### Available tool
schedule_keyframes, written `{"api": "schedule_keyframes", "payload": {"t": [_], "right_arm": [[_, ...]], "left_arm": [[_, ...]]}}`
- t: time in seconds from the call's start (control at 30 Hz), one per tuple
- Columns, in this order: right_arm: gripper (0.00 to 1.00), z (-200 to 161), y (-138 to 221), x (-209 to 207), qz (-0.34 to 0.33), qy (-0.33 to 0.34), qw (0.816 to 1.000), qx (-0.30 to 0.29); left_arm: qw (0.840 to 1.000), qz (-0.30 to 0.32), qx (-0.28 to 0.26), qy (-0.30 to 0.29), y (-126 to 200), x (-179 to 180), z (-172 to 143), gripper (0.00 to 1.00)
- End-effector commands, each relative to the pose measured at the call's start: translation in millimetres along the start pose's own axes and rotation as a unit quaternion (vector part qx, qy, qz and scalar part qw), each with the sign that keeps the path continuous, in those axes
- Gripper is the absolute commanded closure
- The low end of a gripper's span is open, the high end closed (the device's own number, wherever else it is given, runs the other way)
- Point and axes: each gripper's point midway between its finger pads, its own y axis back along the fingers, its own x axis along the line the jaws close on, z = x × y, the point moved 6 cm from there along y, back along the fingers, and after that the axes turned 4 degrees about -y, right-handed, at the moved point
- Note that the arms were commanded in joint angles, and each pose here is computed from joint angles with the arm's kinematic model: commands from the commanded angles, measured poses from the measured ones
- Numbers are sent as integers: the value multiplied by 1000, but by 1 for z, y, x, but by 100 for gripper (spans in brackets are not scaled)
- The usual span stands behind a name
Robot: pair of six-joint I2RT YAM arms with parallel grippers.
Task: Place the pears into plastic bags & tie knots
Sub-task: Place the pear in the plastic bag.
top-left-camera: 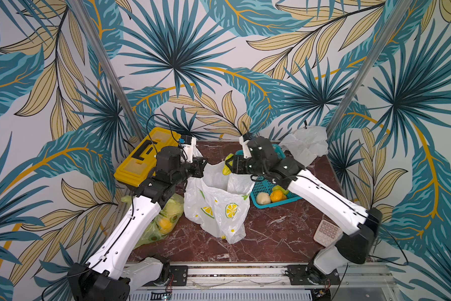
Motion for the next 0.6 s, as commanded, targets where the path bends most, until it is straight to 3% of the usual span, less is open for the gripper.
{"api": "schedule_keyframes", "payload": {"t": [0.0,0.1,0.23,0.3,0.43,0.5,0.57], "right_arm": [[64,-42,-46,-6,-76,41,995,53],[57,-63,-64,-9,-69,55,994,69],[26,-69,-66,-7,-65,88,986,126],[17,-64,-54,-1,-46,86,984,151],[15,-35,2,14,5,101,989,109],[17,-23,31,13,2,100,993,66],[19,-1,55,-12,-26,66,997,24]], "left_arm": [[999,20,-27,2,2,3,7,100],[999,35,-28,4,-6,12,1,100],[998,47,-27,16,-17,27,-3,100],[998,57,-24,24,-21,34,-4,100],[994,96,-22,49,-24,52,-11,100],[991,120,-21,62,-25,63,-17,100],[988,137,-21,74,-24,71,-20,100]]}}
